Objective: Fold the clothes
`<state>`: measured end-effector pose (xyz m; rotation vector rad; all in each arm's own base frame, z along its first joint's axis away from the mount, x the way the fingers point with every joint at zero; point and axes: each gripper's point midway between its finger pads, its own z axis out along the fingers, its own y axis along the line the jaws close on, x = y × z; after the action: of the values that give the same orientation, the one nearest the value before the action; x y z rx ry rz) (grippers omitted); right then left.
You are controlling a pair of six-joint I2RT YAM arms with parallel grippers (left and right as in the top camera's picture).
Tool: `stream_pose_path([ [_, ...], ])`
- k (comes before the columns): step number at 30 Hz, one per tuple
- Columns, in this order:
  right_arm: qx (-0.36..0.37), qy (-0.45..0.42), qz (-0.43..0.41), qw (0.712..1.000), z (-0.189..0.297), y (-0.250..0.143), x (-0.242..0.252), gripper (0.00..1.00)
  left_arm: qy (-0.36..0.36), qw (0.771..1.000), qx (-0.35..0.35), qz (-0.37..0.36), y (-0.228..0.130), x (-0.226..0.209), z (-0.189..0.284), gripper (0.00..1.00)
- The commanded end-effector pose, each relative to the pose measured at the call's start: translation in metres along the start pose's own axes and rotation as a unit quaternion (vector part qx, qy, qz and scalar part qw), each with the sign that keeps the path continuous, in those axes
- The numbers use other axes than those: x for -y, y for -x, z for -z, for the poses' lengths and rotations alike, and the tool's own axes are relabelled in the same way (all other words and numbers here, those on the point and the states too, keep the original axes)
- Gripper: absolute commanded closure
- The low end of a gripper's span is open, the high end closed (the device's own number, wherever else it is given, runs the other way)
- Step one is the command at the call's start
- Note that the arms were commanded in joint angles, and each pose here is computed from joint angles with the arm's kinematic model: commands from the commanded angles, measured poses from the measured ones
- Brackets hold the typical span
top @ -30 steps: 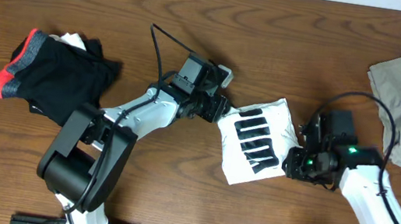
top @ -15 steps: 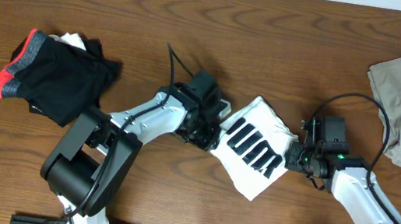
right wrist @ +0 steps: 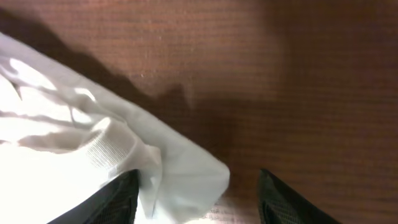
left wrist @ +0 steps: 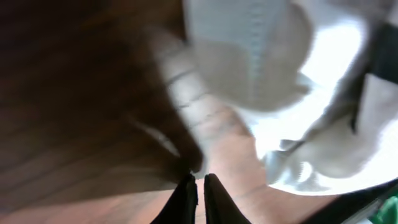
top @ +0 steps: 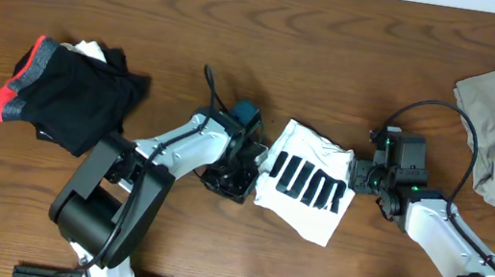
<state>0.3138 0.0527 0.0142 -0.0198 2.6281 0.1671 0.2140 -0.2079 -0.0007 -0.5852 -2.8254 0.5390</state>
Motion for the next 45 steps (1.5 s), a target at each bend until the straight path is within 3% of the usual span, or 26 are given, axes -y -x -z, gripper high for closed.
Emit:
stream_pose_path([
  [1,0.018,-0.003,0.02,1.0,0.01,0.018,0.0,0.41,0.052,0.996,0.067,-0.01,0.017,-0.016,0.034,0.91],
  [2,0.021,-0.002,0.024,1.0,0.013,0.021,-0.001,0.4,0.052,0.995,0.087,-0.011,0.023,-0.016,0.043,0.85],
  [4,0.031,-0.001,0.029,0.999,0.022,0.029,-0.002,0.39,0.048,0.99,0.134,-0.014,0.036,-0.016,0.063,0.41],
  [6,0.048,0.0,0.032,0.998,0.036,0.039,-0.004,0.39,0.041,0.98,0.192,-0.021,0.054,-0.016,0.085,0.22],
  [8,0.064,0.002,0.035,0.997,0.052,0.049,-0.006,0.39,0.015,0.97,0.24,-0.036,0.071,-0.008,0.103,0.15],
  [13,0.096,0.005,0.036,0.995,0.098,0.063,-0.011,0.39,-0.076,0.946,0.304,-0.079,0.104,0.016,0.121,0.1],
  [22,0.08,0.004,0.033,0.996,0.128,0.041,-0.01,0.39,-0.148,0.951,0.263,-0.065,0.139,0.02,0.085,0.08],
  [29,0.057,0.001,0.032,0.998,0.127,0.029,-0.008,0.4,-0.196,0.957,0.21,-0.04,0.163,0.028,0.045,0.09],
  [33,0.057,0.001,0.032,0.998,0.127,0.029,-0.008,0.41,-0.197,0.967,0.162,-0.026,0.153,0.031,0.008,0.1],
  [37,0.057,0.001,0.032,0.998,0.127,0.029,-0.008,0.41,-0.194,0.974,0.111,-0.021,0.135,0.04,-0.024,0.18],
  [39,0.057,0.001,0.032,0.998,0.127,0.029,-0.008,0.42,-0.193,0.976,0.096,-0.025,0.129,0.046,-0.034,0.29],
  [43,0.057,0.001,0.032,0.998,0.127,0.029,-0.008,0.42,-0.191,0.977,0.088,-0.044,0.125,0.056,-0.04,0.72],
  [45,0.056,0.001,0.032,0.998,0.127,0.029,-0.008,0.42,-0.191,0.976,0.089,-0.044,0.125,0.056,-0.04,0.85],
])
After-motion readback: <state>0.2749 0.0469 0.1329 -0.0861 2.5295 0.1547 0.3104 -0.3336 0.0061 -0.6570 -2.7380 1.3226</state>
